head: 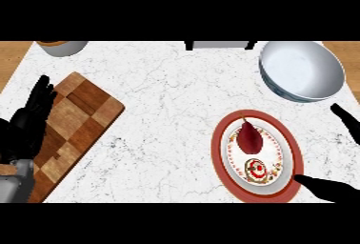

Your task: Pick the pear from the plate and place it in the bowl

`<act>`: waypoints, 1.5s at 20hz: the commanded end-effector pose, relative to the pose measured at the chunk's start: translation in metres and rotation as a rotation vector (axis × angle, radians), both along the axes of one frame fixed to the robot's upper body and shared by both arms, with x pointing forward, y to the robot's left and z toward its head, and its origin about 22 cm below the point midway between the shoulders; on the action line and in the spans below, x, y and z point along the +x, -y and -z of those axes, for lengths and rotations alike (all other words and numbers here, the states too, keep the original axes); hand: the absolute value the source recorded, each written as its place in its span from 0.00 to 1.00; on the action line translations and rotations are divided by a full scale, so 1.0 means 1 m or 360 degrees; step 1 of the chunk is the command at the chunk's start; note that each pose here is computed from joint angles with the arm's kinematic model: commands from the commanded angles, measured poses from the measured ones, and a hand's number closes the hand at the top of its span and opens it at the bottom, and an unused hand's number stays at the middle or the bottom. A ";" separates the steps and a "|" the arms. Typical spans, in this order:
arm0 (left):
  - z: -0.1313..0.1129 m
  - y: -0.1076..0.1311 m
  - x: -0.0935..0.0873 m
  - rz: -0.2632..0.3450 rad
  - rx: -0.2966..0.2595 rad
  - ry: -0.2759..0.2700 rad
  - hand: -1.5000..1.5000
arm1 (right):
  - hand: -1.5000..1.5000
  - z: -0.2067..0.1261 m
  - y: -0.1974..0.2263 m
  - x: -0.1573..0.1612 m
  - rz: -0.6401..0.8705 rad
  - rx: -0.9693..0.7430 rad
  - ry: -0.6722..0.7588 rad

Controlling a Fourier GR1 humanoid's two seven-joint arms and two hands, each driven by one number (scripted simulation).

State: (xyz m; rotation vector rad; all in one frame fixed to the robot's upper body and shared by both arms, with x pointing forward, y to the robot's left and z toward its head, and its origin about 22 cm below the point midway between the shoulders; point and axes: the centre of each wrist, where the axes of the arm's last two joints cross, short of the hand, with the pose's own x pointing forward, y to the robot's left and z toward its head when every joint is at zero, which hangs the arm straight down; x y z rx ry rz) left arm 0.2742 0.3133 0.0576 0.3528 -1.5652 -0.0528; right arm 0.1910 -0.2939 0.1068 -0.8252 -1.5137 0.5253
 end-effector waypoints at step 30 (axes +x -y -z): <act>-0.015 0.022 0.003 0.0038 0.0004 0.0028 0.50 | 0.00 -0.019 -0.063 0.148 -0.0365 -0.0530 -0.1412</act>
